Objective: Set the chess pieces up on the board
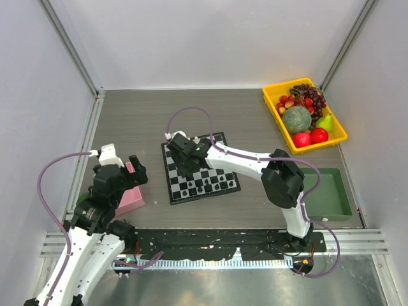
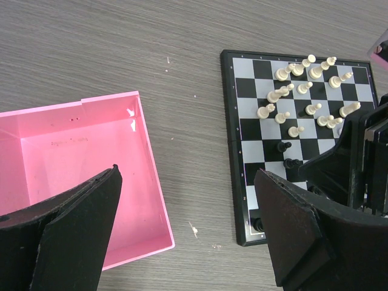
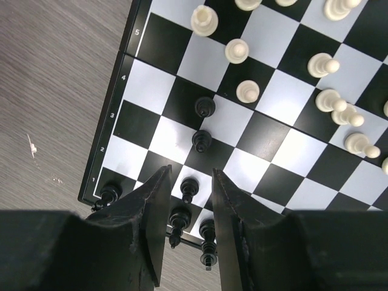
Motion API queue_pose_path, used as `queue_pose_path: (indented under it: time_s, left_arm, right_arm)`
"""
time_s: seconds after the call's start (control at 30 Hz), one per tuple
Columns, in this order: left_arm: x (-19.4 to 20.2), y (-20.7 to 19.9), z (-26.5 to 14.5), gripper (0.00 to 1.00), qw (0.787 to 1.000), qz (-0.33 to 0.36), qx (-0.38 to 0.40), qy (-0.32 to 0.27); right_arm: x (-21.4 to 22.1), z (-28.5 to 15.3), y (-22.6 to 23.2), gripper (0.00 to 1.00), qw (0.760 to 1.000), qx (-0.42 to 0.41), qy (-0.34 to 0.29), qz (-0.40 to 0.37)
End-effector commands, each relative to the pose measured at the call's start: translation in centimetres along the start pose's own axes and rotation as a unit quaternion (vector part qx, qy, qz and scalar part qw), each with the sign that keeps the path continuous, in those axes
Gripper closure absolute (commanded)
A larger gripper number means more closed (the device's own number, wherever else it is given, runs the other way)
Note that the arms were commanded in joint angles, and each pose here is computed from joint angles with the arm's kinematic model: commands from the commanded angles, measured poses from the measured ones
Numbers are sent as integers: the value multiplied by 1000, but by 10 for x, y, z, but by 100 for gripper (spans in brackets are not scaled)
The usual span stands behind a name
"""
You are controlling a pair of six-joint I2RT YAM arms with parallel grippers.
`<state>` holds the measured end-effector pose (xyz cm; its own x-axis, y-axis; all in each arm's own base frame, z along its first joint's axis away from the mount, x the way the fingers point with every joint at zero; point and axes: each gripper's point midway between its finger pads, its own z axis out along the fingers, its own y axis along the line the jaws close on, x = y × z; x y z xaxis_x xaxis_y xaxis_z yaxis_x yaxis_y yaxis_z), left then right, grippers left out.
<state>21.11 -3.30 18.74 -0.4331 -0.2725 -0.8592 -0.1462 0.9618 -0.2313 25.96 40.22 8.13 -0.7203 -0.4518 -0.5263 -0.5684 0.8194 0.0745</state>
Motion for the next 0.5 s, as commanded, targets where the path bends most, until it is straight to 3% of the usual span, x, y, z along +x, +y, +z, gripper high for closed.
queue_pose_path:
  time_s: [0.0,0.47]
  left_arm:
    - [-15,-3,-2,1,1000,-3,6,-25]
    - [-17,-4,-3,1,1000,-4,8,-27]
  right_arm:
    - [-25,-4,3,61,999,-7,-30,14]
    - [-26,15,2,67,1000,-7,-23,20]
